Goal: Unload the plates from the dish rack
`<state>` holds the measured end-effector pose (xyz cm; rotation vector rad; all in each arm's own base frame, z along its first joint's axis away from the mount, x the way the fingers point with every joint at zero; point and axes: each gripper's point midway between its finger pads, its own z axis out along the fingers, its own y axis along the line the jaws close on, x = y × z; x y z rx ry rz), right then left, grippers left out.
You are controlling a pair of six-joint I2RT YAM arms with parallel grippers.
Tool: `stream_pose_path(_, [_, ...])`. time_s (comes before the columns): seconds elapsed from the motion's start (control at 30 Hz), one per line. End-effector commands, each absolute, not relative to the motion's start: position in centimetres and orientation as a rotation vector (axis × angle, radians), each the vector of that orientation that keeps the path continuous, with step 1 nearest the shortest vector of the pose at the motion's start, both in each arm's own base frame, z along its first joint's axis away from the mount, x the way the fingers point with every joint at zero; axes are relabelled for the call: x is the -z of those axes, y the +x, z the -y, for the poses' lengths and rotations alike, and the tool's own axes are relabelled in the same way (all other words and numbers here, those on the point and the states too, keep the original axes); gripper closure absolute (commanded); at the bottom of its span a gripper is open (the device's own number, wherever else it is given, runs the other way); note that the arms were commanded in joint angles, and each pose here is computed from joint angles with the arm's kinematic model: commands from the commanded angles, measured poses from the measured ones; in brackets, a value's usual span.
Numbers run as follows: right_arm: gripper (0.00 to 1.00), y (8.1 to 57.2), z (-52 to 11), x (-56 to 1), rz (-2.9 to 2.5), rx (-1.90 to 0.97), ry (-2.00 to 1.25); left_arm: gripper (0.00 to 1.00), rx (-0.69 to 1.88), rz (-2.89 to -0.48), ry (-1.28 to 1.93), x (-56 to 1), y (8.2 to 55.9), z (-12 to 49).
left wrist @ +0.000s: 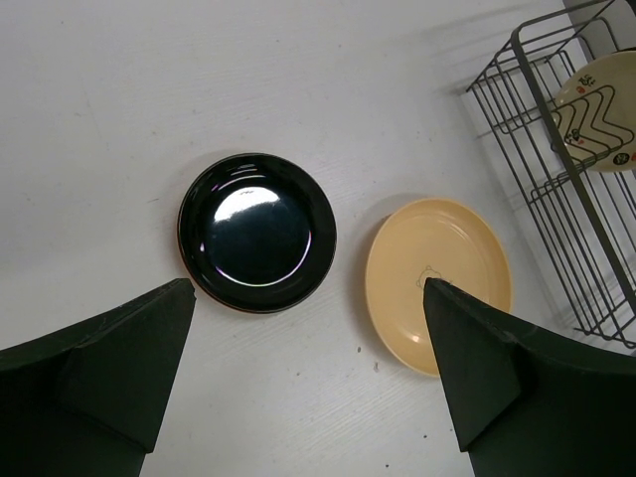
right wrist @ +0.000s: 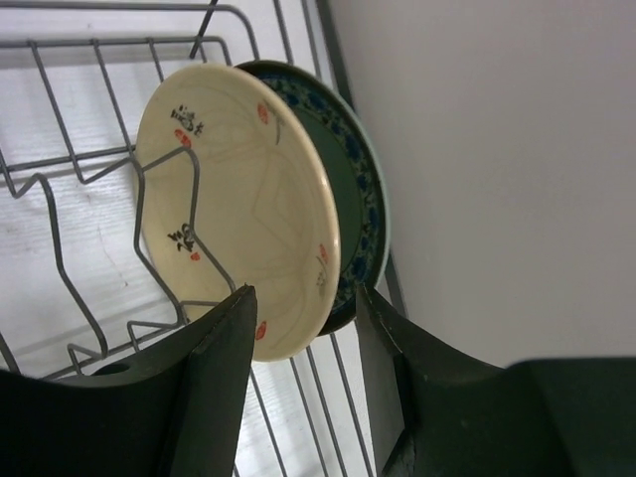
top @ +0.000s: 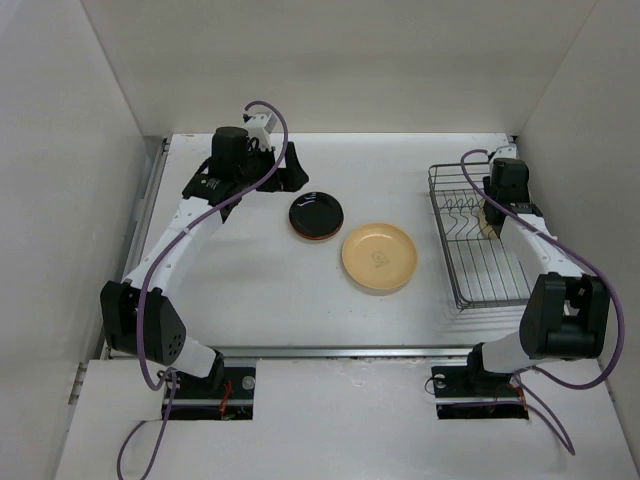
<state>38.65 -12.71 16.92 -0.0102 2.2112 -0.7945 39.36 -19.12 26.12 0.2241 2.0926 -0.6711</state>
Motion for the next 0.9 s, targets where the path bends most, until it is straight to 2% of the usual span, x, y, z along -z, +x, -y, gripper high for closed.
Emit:
stream_pose_path(0.0, [0.50,39.1,14.2,-20.7,-2.077,0.852,0.083,0.00,0.696,-2.029,0.234,-28.2,39.1,19.3])
stream_pose_path(0.23, [0.52,39.7,15.5,-18.6,-2.123,0.874,0.099,0.00,0.697,-2.020,0.235,-28.5,38.9,19.3])
stream_pose_path(0.37, [0.60,40.4,15.5,-17.5,-2.157,0.849,0.079,0.00,0.697,-2.020,0.235,-28.5,38.9,19.3])
stream_pose_path(0.5, [0.62,40.9,15.3,-16.5,-2.188,0.826,0.067,0.00,0.697,-2.020,0.235,-28.5,38.9,19.3])
stream_pose_path(0.7, [0.79,41.0,15.2,-16.3,-2.205,0.817,0.056,0.00,0.697,-2.020,0.235,-28.5,38.9,19.3])
stream_pose_path(0.87, [0.88,41.2,15.0,-17.1,-2.183,0.801,0.067,0.00,0.696,-2.029,0.234,-28.2,39.1,19.3])
